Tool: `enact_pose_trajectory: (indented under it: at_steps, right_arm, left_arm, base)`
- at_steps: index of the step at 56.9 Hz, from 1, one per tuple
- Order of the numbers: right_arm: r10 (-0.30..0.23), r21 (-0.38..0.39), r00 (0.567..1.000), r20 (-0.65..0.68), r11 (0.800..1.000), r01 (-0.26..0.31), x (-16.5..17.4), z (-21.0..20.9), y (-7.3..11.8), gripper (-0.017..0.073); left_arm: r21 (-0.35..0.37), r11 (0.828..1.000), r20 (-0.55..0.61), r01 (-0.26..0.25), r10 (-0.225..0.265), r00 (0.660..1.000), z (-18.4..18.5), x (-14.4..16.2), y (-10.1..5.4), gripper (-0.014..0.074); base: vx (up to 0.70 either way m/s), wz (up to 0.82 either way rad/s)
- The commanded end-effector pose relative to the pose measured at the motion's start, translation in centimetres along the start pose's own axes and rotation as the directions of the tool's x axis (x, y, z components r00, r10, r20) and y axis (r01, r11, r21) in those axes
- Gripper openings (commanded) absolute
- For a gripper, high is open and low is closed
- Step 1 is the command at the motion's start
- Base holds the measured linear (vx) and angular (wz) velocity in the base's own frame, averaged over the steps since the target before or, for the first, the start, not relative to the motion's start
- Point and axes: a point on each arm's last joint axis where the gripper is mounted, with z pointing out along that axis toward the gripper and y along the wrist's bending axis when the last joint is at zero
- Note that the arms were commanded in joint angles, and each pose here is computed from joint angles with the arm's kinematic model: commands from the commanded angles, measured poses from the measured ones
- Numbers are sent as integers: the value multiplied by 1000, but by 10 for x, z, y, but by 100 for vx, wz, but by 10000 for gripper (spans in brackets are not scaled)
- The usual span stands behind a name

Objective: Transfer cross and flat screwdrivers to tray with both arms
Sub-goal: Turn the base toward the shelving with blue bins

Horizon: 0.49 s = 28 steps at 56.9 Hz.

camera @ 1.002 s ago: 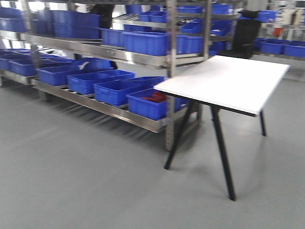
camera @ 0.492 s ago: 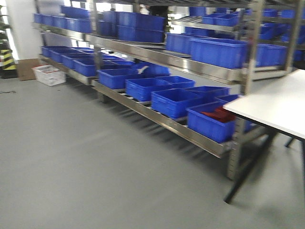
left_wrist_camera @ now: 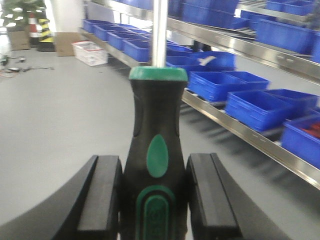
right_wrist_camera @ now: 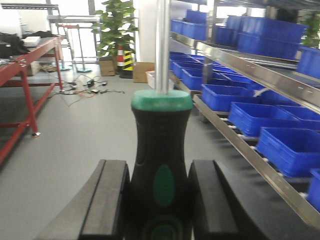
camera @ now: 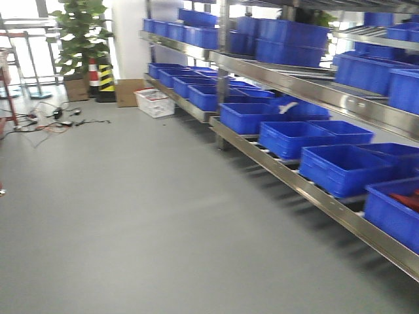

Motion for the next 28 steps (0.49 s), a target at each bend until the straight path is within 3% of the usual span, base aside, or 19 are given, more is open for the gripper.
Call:
enact_pose_trajectory:
  at_steps: [1, 28]
  right_arm:
    - [-1, 17, 993, 115, 1000, -1, -16, -2, -2, -8]
    - [-1, 17, 993, 116, 1000, -1, -16, -2, -2, -8]
  left_arm:
    - [8, 1000, 120, 8, -9, 993, -6, -16, -2, -6]
    - [8, 1000, 120, 8, -9, 993, -6, -16, -2, -6]
  base:
    - [57, 44]
    - [59, 30]
